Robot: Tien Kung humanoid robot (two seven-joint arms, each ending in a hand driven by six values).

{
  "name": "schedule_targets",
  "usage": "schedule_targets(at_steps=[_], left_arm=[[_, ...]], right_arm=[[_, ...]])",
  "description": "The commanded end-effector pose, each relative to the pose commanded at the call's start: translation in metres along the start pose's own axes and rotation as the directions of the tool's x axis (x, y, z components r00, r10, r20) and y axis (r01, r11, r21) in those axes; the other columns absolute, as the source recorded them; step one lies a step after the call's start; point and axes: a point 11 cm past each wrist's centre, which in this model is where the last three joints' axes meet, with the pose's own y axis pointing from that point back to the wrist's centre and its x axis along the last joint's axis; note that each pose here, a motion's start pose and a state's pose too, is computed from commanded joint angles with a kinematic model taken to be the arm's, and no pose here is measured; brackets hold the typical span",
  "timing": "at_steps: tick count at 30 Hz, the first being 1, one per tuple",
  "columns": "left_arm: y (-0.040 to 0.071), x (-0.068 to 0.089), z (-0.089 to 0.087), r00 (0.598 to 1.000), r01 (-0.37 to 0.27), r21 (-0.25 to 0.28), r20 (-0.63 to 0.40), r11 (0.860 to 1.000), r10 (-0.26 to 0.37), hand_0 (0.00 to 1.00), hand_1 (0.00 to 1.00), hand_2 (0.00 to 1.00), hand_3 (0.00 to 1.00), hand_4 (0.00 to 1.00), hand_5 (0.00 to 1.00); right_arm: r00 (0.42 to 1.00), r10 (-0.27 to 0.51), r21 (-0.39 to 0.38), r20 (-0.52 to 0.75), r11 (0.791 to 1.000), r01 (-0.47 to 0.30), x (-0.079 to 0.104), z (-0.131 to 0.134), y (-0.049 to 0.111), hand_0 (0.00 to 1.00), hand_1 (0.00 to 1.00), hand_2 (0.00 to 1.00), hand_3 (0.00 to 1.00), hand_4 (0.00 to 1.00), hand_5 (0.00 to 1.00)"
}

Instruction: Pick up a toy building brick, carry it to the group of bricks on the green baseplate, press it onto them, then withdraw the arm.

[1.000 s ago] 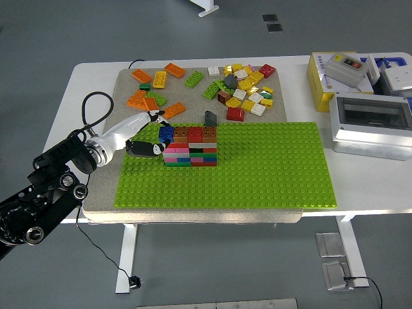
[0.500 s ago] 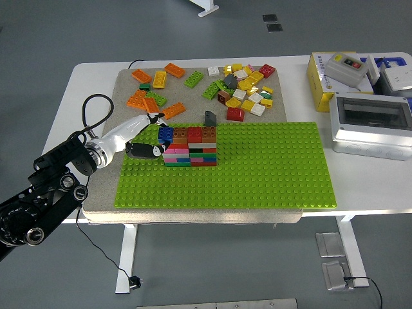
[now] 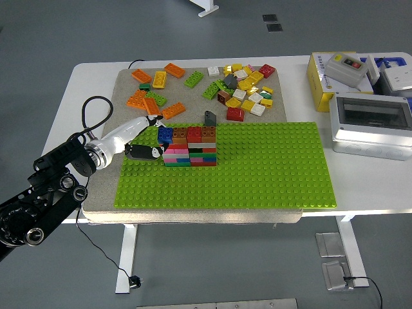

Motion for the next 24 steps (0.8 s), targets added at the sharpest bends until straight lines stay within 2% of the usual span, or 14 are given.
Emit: schedule_targets(at_steps=[1,2,20,21,24], left_arm=[[-0.0001,0.0001,0.0,1.0,0.0,0.0,0.0,1.0,0.0,0.97,0.979,0.998,0.657,0.401,0.254],[-0.0002,0.0002,-0.0001,1.0,0.0,0.001,0.0,1.0,0.0,0.97,0.982,0.998,0.706,0.432,0.262],[-0.0012,-0.0007,-0.0004,1.0,0.005,0.004,-0.006,1.0,-0.005,0.966,0.982,0.998,0.715,0.451,0.279],[-0.0012,-0.0008,-0.0004,1.0,0.006,0.005,-0.006,1.0,-0.006,0.966,0.983,0.998,0.749,0.501,0.307],[-0.0013,-0.001,-0.0005,1.0,0.007,0.005,-0.006,1.0,-0.007,0.966,0.983,0.998,0.749,0.501,0.307]], right_arm=[[1.0,0.0,0.0,0.0,1.0,0.0,0.0,-0.0001,0.0,0.781,0.764,0.809,0.813,0.575,0.998],[1.0,0.0,0.001,0.0,1.0,0.0,-0.0001,-0.0003,0.0,0.782,0.763,0.807,0.812,0.575,0.998],[1.0,-0.001,0.007,0.0,1.0,0.001,-0.0002,-0.0014,0.0001,0.782,0.762,0.807,0.811,0.575,0.998],[1.0,-0.001,0.007,0.0,1.0,0.001,-0.0002,-0.0015,0.0001,0.782,0.761,0.807,0.811,0.575,0.998],[1.0,-0.001,0.007,0.0,1.0,0.001,-0.0002,-0.0016,0.0001,0.782,0.761,0.807,0.811,0.575,0.998]])
